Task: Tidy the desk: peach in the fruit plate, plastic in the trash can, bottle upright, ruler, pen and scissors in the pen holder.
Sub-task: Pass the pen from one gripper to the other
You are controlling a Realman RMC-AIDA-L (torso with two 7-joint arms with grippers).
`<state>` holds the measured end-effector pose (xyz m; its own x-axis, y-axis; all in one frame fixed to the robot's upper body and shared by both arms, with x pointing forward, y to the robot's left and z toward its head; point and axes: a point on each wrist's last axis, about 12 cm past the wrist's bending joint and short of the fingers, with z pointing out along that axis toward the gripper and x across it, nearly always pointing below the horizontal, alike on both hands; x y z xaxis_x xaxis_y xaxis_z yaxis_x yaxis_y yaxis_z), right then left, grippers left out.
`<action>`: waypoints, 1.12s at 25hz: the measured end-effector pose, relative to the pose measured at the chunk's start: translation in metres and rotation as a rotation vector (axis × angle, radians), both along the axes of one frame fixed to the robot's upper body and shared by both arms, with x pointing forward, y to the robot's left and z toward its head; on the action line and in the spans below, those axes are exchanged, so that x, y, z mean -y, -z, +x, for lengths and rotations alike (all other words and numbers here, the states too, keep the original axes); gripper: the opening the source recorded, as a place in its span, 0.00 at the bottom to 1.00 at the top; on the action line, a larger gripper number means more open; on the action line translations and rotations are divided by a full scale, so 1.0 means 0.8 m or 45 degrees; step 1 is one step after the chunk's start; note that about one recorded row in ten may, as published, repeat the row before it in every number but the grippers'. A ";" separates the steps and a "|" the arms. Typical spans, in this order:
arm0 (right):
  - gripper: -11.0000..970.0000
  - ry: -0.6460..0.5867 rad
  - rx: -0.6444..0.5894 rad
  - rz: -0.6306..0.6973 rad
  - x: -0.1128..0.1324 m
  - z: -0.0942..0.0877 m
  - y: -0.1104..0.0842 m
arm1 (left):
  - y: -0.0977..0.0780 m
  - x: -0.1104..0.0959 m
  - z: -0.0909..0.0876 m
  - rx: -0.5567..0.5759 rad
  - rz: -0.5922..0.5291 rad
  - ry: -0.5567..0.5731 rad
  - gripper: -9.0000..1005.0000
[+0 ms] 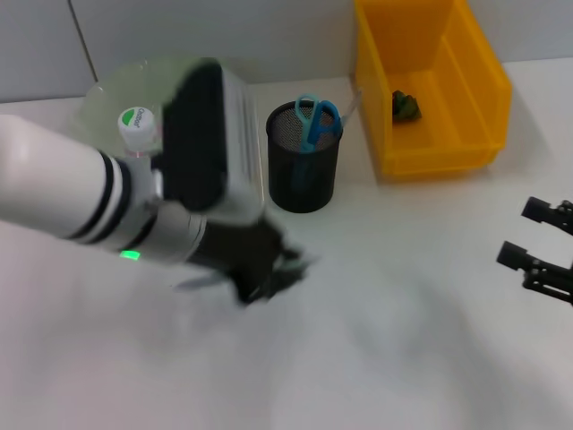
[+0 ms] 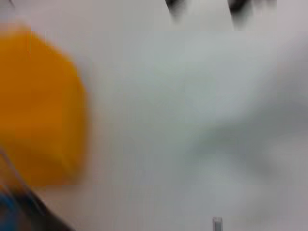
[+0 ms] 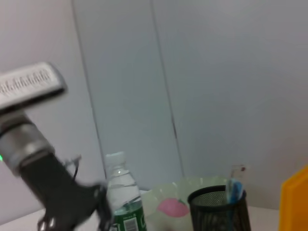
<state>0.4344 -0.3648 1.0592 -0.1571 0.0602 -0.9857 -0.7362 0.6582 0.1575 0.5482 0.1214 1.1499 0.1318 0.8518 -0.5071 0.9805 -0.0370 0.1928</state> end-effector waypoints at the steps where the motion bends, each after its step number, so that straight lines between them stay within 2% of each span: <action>1: 0.84 0.000 0.000 0.000 0.000 0.000 0.000 | -0.012 0.003 0.003 0.050 -0.138 0.001 0.21; 4: 0.84 0.012 0.000 0.001 0.001 -0.002 0.001 | -0.012 0.003 0.003 0.050 -0.138 0.001 0.21; 5: 0.84 0.012 0.000 0.001 0.001 -0.002 0.001 | -0.028 0.005 0.007 0.142 -0.453 0.006 0.21; 6: 0.84 0.012 0.000 0.001 0.001 -0.002 0.001 | -0.030 0.007 0.009 0.173 -0.573 0.009 0.21; 10: 0.84 0.012 -0.001 0.001 0.001 -0.002 0.001 | -0.024 0.008 0.021 0.196 -0.848 -0.024 0.21; 11: 0.84 0.012 -0.001 0.001 0.001 -0.002 0.001 | -0.024 0.008 0.021 0.196 -0.848 -0.024 0.21; 15: 0.84 0.011 -0.002 0.004 0.000 -0.002 0.001 | -0.025 -0.001 0.028 0.251 -1.043 -0.044 0.21; 17: 0.84 0.010 -0.002 0.004 0.000 -0.002 0.001 | -0.025 -0.003 0.029 0.272 -1.066 -0.050 0.21; 20: 0.84 0.005 -0.003 0.001 -0.001 -0.001 0.002 | -0.011 -0.013 0.037 0.361 -1.189 -0.097 0.21; 21: 0.84 0.005 -0.004 0.000 -0.001 0.000 0.002 | -0.011 -0.013 0.037 0.361 -1.189 -0.097 0.21; 25: 0.84 0.007 -0.006 -0.003 -0.002 0.001 0.002 | 0.013 -0.018 0.047 0.450 -1.310 -0.127 0.21; 28: 0.84 0.006 -0.004 -0.004 -0.003 0.002 0.002 | 0.017 -0.018 0.049 0.468 -1.356 -0.131 0.21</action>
